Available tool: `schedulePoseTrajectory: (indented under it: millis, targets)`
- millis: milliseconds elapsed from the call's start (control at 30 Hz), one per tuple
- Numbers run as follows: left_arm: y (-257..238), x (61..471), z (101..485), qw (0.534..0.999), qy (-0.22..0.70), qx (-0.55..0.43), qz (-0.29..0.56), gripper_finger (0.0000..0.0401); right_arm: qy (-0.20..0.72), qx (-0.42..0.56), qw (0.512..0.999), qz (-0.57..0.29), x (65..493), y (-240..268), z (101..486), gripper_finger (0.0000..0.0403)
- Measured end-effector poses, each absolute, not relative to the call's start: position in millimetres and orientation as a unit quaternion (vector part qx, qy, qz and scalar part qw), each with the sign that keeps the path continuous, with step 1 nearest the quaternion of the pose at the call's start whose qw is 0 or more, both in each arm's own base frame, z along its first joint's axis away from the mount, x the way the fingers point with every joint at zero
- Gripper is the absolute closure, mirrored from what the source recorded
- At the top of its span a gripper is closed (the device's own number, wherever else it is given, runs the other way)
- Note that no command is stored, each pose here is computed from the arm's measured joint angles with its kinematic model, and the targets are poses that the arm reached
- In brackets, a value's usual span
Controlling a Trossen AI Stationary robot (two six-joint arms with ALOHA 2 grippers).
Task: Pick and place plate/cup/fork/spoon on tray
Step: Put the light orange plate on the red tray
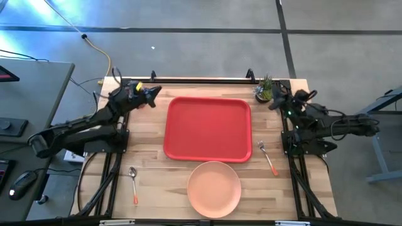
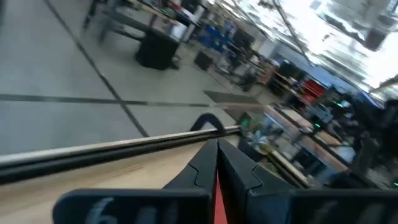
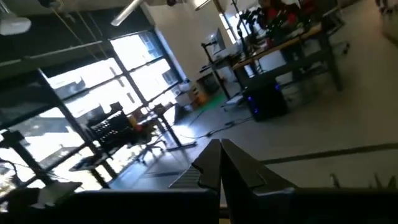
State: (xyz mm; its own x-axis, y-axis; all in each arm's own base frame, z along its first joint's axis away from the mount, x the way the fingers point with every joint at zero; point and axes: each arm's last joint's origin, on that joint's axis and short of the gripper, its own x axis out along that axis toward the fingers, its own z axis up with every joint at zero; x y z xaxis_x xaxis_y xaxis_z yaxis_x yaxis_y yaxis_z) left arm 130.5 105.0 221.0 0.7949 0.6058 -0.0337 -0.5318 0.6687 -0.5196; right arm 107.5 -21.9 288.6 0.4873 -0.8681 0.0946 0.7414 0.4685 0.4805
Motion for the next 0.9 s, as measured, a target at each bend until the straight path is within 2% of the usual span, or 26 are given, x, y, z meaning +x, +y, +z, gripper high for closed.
schedulePoseTrajectory:
  millis: [200,333,433,700,900]
  targets:
    - [133.9,148.6,273.1,0.929,-0.056,-0.217,0.295,0.0394,-0.105,0.111,0.871,-0.467,138.3,-27.6,316.8,0.0403]
    - [144.7,159.0,305.2,0.933,0.018,-0.182,0.31,0.0373,-0.067,0.096,0.878,-0.464,154.7,-28.5,325.4,0.0403]
    - [150.7,162.4,319.1,0.918,0.091,-0.182,0.341,0.0348,-0.035,0.114,0.882,-0.456,163.0,-28.5,324.9,0.0403]
    - [166.7,140.5,341.5,0.801,0.233,-0.271,0.48,0.029,0.088,0.226,0.896,-0.373,179.0,-34.9,299.8,0.0403]
    - [178.8,121.5,334.9,0.712,0.291,-0.323,0.552,0.0262,0.105,0.249,0.901,-0.339,195.7,-36.0,292.0,0.0402]
